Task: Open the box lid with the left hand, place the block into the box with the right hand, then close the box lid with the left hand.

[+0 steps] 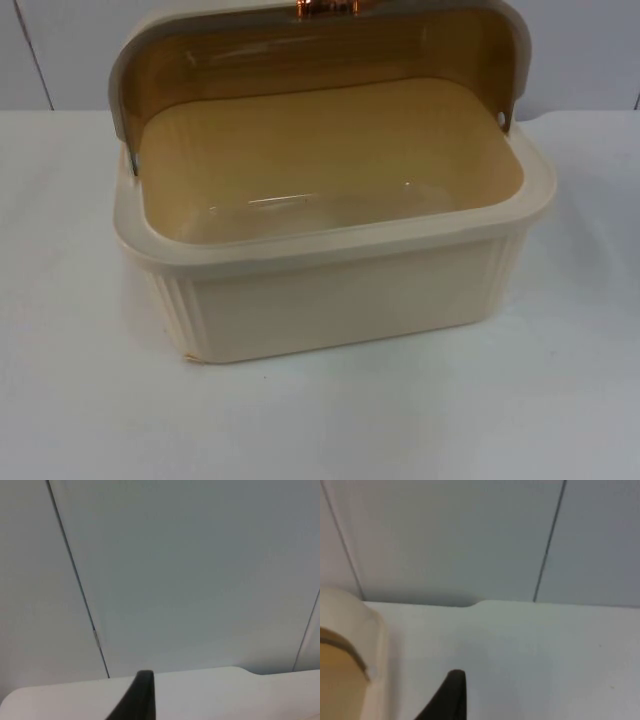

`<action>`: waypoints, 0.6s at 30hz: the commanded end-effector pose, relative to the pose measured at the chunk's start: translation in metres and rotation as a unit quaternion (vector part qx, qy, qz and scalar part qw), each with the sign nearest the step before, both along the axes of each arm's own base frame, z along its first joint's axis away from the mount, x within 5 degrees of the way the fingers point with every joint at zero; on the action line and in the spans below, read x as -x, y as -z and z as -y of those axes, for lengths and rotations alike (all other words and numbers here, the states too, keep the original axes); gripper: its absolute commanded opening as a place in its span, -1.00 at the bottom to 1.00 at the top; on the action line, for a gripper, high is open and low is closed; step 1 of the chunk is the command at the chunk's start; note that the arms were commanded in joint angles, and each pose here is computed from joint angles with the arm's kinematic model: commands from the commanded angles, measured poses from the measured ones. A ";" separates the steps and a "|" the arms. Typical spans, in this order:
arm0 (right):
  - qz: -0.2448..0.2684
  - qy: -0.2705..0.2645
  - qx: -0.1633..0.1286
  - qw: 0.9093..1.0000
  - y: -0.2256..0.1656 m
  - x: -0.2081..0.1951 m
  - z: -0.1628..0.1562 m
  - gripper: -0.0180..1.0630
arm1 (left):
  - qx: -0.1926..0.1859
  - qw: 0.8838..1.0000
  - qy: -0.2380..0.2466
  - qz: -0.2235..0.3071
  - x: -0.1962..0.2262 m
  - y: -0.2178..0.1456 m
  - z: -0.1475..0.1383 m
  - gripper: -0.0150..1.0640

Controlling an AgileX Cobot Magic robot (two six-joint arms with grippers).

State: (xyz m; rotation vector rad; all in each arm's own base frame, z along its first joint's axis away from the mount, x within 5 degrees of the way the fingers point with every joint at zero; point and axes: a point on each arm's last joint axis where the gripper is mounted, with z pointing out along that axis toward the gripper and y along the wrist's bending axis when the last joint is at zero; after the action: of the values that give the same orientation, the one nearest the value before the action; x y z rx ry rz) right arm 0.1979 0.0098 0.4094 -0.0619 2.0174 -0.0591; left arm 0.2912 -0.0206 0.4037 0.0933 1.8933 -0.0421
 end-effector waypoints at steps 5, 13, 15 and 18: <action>-0.023 0.039 0.008 0.999 0.008 -0.027 0.005 0.97 | 0.004 1.000 0.000 0.007 0.001 -0.001 0.001 0.97; -0.037 0.034 0.004 0.999 0.006 -0.064 0.009 0.97 | 0.004 1.000 0.005 0.007 0.002 -0.001 0.004 0.97; -0.037 0.033 -0.015 0.999 0.006 -0.069 0.012 0.97 | 0.001 1.000 0.006 0.007 0.002 -0.001 0.004 0.97; -0.015 0.056 -0.054 0.997 0.002 -0.080 0.038 0.97 | -0.026 0.999 0.022 0.010 0.002 -0.001 0.012 0.97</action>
State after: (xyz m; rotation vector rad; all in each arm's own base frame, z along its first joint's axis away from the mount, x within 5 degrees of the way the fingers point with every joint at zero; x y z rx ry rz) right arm 0.2712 -0.0103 0.4023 0.0678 2.0956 -0.0382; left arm 0.2906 -0.0279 0.4037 0.1435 1.8903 -0.0270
